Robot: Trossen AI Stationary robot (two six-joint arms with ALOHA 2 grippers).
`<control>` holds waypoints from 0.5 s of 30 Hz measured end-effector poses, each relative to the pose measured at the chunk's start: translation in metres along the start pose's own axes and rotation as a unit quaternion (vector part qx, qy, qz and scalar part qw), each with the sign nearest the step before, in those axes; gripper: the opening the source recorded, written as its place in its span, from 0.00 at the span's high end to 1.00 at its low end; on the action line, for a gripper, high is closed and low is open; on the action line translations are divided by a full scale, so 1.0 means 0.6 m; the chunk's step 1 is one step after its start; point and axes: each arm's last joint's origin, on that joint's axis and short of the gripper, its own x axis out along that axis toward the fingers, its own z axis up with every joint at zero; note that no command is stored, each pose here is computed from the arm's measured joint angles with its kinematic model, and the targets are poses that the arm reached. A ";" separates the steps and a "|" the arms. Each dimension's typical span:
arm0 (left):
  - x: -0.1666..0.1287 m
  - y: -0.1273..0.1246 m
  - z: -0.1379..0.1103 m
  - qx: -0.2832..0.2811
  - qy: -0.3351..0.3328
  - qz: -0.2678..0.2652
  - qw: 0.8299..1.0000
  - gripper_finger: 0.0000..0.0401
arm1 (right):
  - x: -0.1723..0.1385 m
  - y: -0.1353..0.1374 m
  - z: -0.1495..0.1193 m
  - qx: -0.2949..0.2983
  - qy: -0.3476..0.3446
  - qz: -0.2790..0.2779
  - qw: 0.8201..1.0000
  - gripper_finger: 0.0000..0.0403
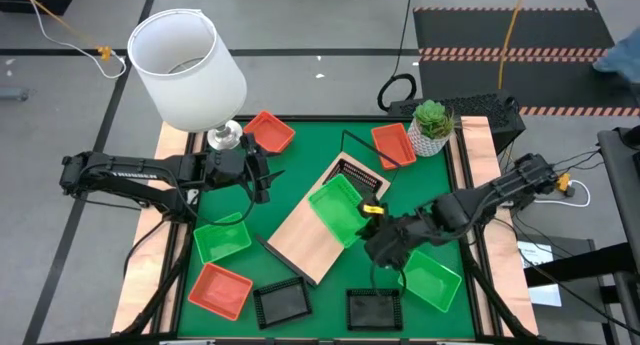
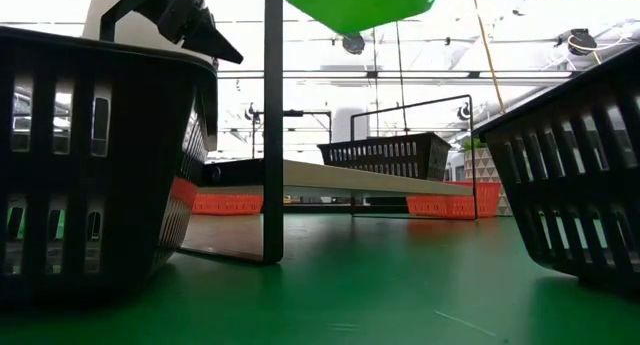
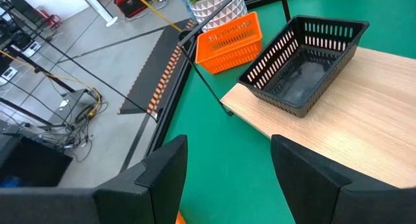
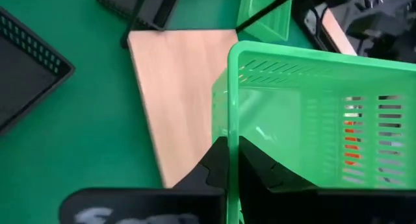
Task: Stack baskets on shelf by color
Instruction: Put the top right green bin on the shelf
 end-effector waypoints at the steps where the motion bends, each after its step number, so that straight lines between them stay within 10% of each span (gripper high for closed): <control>1: 0.000 0.000 0.000 0.001 0.001 0.000 1.000 0.44 | 0.006 -0.004 -0.001 -0.007 -0.001 0.004 1.000 0.99; 15: 0.000 -0.001 -0.003 0.008 0.009 -0.003 1.000 0.44 | 0.080 -0.038 -0.037 -0.071 -0.033 0.060 0.995 0.98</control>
